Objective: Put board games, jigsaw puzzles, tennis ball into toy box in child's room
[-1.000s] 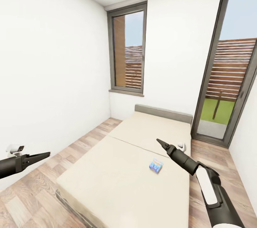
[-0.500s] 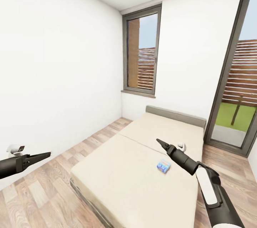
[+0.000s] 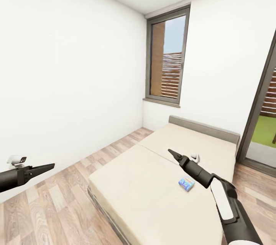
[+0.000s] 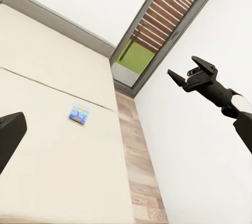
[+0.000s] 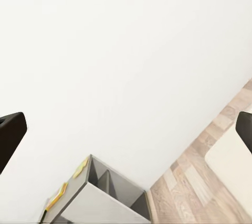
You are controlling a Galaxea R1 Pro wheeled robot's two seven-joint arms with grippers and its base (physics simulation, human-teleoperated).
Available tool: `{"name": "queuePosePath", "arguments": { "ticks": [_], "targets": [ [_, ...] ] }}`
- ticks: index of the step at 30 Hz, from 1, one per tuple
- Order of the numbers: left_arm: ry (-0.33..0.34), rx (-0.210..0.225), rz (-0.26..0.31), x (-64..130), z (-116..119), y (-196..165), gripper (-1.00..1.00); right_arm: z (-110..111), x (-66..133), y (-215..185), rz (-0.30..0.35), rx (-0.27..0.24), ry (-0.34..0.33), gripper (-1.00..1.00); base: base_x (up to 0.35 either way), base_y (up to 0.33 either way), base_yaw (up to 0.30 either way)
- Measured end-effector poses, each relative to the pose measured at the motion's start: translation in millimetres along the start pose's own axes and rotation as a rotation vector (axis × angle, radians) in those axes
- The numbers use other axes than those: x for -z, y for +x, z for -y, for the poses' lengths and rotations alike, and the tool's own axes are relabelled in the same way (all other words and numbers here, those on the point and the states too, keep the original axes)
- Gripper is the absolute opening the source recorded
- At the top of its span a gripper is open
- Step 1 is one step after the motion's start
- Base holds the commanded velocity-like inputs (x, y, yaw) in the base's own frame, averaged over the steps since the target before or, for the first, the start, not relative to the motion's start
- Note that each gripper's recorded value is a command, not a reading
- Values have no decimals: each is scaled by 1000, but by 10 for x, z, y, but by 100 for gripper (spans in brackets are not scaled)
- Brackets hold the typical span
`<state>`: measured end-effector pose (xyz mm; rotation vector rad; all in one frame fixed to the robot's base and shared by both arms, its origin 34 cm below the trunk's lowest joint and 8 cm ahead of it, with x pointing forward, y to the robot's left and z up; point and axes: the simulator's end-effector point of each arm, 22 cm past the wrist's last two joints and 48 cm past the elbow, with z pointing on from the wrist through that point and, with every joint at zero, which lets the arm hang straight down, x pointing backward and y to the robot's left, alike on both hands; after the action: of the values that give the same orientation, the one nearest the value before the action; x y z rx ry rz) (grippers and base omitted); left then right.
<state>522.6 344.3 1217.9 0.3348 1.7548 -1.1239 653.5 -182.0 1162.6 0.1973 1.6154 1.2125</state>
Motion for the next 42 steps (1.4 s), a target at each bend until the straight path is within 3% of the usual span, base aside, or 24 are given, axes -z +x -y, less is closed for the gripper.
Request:
{"name": "queuePosePath", "arguments": {
  "ticks": [18,42],
  "targets": [
    [1,-4,3,8,18,-12,100,2,-21,9,-1,3,21,100,0,-150,118],
    [1,-5,3,8,17,-13,100,6,-23,12,-3,3,23,100,-46,-67,270]
  ]
}}
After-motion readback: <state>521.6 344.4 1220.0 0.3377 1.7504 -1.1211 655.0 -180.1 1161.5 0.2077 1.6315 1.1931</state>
